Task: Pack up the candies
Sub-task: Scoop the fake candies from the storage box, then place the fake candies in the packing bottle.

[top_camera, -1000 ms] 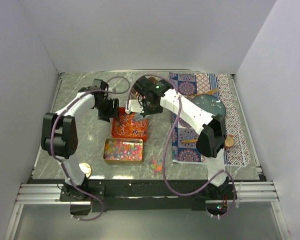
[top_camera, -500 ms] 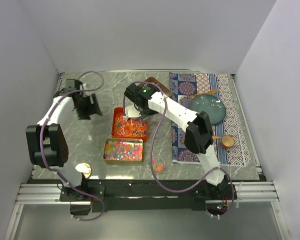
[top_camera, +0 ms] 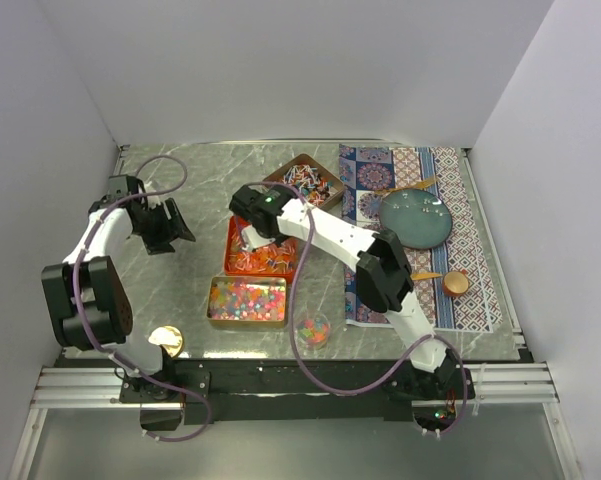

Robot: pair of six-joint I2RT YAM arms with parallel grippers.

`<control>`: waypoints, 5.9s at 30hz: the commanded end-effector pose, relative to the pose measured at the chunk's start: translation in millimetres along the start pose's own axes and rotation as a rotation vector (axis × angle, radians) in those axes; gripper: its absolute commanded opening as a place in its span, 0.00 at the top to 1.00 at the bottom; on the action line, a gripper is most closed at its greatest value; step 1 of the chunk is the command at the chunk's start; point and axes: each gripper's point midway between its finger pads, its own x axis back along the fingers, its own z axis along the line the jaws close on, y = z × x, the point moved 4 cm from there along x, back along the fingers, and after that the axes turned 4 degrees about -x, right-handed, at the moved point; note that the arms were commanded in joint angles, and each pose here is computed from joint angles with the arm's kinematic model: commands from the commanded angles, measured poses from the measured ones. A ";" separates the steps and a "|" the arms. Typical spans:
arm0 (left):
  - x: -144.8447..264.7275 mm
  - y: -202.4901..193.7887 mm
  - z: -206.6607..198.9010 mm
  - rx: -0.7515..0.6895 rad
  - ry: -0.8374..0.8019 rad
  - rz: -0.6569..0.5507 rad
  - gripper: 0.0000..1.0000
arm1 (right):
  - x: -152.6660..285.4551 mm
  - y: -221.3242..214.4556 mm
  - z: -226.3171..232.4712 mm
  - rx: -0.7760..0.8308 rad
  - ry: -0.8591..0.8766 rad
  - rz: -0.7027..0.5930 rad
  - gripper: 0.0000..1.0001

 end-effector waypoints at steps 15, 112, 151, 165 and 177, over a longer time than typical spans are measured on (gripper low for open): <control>17.8 10.1 -14.3 -0.049 -0.063 -0.106 0.29 | -5.8 39.1 2.1 0.611 0.091 -0.079 1.00; -47.6 -1.1 -67.4 -0.151 -0.263 0.187 0.93 | -1.2 152.9 40.6 -0.204 0.310 -1.136 1.00; 24.9 86.5 -69.6 -0.131 -0.344 -0.164 0.61 | 43.9 -57.2 183.4 -0.199 0.195 -0.858 1.00; 20.7 90.0 -69.8 -0.133 -0.345 -0.181 0.60 | 32.7 -98.0 212.2 -0.079 0.153 -0.621 1.00; 15.6 89.7 -65.8 -0.135 -0.341 -0.191 0.59 | 41.6 -98.9 199.3 0.008 0.119 -0.502 1.00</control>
